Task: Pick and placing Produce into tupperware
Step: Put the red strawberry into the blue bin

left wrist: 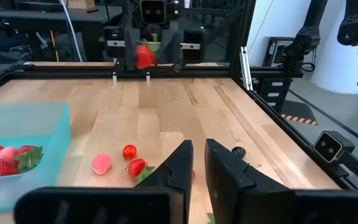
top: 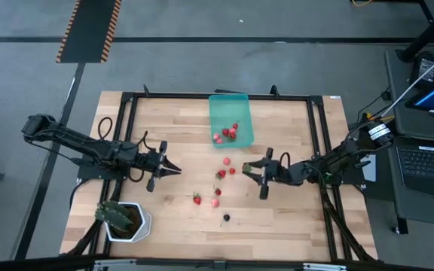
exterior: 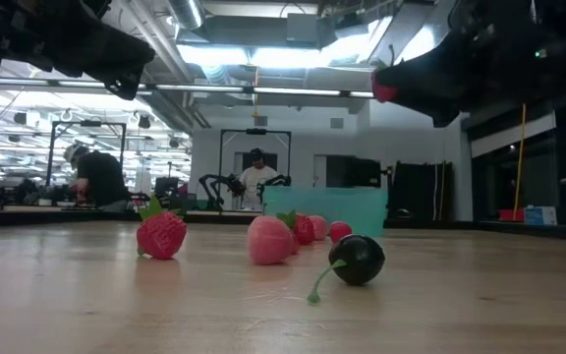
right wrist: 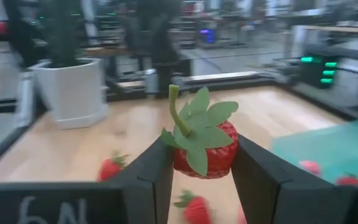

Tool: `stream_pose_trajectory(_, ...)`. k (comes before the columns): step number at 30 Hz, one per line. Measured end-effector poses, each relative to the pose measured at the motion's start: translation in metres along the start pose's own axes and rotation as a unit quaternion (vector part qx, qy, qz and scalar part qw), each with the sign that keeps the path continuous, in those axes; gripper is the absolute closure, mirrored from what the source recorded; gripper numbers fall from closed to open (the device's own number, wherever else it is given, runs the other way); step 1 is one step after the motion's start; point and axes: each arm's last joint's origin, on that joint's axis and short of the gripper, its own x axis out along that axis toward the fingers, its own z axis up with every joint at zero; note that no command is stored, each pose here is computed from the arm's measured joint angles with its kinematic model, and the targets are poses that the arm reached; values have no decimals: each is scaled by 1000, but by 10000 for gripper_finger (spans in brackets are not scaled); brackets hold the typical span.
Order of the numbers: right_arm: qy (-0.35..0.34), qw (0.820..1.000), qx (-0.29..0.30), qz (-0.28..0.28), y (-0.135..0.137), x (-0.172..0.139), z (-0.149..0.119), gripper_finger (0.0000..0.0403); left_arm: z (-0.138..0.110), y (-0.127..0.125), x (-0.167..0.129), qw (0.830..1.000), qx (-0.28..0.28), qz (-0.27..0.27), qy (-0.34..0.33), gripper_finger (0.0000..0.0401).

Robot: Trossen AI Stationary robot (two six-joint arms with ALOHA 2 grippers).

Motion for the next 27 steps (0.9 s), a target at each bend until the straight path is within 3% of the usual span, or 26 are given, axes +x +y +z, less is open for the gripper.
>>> stream_pose_trajectory(11, -11, 987, 8, -162, -9, -1, 0, 266, -1, 0, 0, 1000, 17, 1, 5, 391)
stream_pose_trajectory(18, -8, 986, 0, -166, -17, 3, 1, 266, -1, 0, 0, 999, 32, 2, 4, 400)
stream_pose_trajectory(22, -1, 991, 11, -133, -28, 12, 1, 266, -1, 0, 0, 999, 41, 2, 4, 393)
stream_pose_trajectory(27, 42, 989, 2, -139, -45, 32, 2, 266, -1, 0, 0, 999, 42, 3, 4, 381)
